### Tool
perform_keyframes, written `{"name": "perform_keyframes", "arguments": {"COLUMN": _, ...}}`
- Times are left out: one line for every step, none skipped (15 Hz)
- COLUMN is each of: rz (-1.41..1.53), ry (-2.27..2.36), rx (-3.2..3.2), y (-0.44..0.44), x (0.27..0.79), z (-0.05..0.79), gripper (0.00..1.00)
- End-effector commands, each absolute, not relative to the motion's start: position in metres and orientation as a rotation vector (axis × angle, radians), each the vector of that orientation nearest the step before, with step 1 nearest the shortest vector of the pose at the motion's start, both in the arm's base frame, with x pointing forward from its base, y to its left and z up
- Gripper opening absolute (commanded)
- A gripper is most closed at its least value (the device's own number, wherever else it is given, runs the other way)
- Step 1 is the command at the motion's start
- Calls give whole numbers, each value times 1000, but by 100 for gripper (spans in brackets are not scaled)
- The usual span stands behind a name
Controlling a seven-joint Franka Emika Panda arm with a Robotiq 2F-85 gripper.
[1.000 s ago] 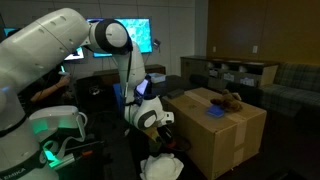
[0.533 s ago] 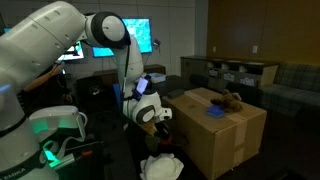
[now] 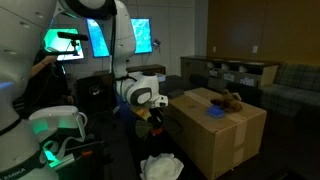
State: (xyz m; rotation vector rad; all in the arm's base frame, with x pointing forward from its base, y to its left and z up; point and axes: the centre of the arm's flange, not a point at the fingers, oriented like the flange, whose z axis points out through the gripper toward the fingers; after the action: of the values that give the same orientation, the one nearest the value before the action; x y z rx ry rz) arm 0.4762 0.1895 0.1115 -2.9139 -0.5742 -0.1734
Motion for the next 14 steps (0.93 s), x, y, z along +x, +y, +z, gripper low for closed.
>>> {"name": "perform_keyframes", "arguments": {"rz": -149, "ry": -574, "rx": -2889, "y": 170, "x": 464, "z": 183, "gripper": 4}}
{"name": "perform_keyframes", "arguments": {"rz": -169, "ry": -559, "rx": -2892, "y": 167, "x": 466, "z": 198, "gripper": 4}}
{"name": "perform_keyframes", "arguments": {"rz": -195, "ry": -549, "rx": -2894, "y": 166, "x": 469, "z": 214, "gripper": 4}}
{"name": "perform_keyframes", "arguments": {"rz": -230, "ry": -534, "rx": -2904, "y": 166, "x": 474, "z": 228, "gripper": 4}}
{"name": "perform_keyframes", "arguments": {"rz": -287, "ry": -512, "rx": -2921, "y": 166, "x": 482, "z": 246, "gripper": 4}}
{"name": "perform_keyframes", "arguments": {"rz": -319, "ry": -500, "rx": -2925, "y": 166, "x": 490, "z": 260, "gripper": 4}}
{"name": "perform_keyframes", "arguments": {"rz": -378, "ry": -479, "rx": -2948, "y": 169, "x": 499, "z": 274, "gripper": 4}}
{"name": "perform_keyframes", "arguments": {"rz": -426, "ry": -470, "rx": -2959, "y": 170, "x": 506, "z": 287, "gripper": 4}}
{"name": "perform_keyframes", "arguments": {"rz": -486, "ry": -457, "rx": -2972, "y": 170, "x": 515, "z": 302, "gripper": 4}}
{"name": "perform_keyframes", "arguments": {"rz": -535, "ry": -442, "rx": -2977, "y": 169, "x": 523, "z": 315, "gripper": 4}}
{"name": "perform_keyframes", "arguments": {"rz": -602, "ry": -418, "rx": -2989, "y": 169, "x": 532, "z": 327, "gripper": 4}}
{"name": "perform_keyframes", "arguments": {"rz": -648, "ry": -398, "rx": -2994, "y": 167, "x": 542, "z": 340, "gripper": 4}}
{"name": "perform_keyframes", "arguments": {"rz": -698, "ry": -373, "rx": -3002, "y": 166, "x": 552, "z": 349, "gripper": 4}}
{"name": "perform_keyframes", "arguments": {"rz": -729, "ry": -360, "rx": -3008, "y": 165, "x": 563, "z": 356, "gripper": 4}}
